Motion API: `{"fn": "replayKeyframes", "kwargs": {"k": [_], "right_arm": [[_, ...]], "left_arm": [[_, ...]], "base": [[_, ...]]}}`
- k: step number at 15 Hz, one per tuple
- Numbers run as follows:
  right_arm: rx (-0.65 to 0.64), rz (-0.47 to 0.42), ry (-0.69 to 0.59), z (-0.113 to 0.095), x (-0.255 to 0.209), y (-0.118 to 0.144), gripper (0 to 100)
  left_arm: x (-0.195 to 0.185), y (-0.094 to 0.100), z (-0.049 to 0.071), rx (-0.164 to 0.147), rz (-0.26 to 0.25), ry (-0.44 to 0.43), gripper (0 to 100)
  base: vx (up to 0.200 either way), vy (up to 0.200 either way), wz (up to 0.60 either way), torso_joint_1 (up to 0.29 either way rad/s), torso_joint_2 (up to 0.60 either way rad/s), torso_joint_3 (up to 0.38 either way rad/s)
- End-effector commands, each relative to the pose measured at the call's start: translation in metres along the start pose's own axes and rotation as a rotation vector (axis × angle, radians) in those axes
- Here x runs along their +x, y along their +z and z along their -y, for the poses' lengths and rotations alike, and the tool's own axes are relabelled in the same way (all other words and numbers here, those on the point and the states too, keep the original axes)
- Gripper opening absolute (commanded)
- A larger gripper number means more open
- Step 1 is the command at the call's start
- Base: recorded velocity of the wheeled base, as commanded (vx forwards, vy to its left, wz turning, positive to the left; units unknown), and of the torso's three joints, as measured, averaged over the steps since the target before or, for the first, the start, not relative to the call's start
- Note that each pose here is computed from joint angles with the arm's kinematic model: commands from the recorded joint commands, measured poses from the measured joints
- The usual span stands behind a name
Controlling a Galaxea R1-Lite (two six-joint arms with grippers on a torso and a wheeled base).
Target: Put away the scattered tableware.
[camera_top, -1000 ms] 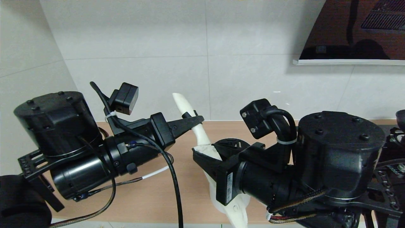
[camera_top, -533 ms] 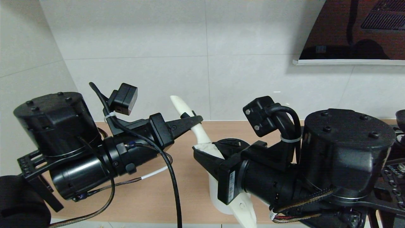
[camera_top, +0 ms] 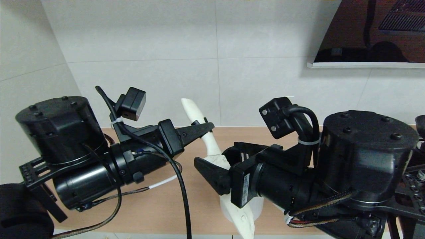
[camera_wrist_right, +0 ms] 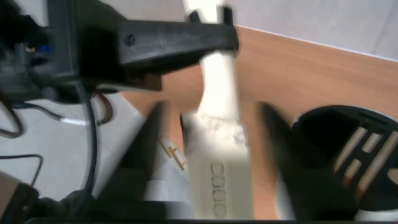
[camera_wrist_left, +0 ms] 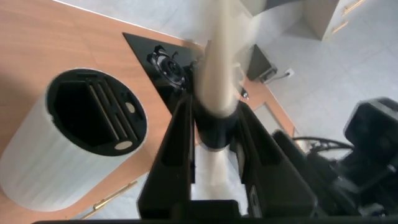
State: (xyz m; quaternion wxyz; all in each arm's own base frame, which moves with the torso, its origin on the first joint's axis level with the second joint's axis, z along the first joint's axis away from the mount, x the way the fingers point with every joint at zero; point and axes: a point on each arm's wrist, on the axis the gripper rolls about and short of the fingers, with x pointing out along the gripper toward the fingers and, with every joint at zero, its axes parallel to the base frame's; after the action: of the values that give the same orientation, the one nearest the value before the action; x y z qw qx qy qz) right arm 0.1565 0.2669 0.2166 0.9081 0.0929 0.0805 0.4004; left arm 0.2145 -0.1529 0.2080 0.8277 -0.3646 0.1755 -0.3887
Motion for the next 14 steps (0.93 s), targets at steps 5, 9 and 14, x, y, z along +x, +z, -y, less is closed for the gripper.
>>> {"fn": "replayKeyframes", "kwargs": {"k": [5,9,14], "right_arm": [[0.009,0.037,-0.102,0.034,-0.002,0.016,100],[0.023,0.094,-0.253,0.092,-0.013,0.045,100],[0.03,0.123,-0.339,0.114,-0.03,0.059,100]], "left_arm": [[0.002,0.007,0.005,0.007,0.033,-0.005,0],[0.005,0.04,0.025,0.073,0.266,0.116,0],[0.03,0.066,0.04,0.33,0.403,0.333,0]], "base": [[0.0,0.0,0.0,0.0,0.0,0.0],[0.0,0.0,0.0,0.0,0.0,0.0],[0.0,0.0,0.0,0.0,0.0,0.0]]}}
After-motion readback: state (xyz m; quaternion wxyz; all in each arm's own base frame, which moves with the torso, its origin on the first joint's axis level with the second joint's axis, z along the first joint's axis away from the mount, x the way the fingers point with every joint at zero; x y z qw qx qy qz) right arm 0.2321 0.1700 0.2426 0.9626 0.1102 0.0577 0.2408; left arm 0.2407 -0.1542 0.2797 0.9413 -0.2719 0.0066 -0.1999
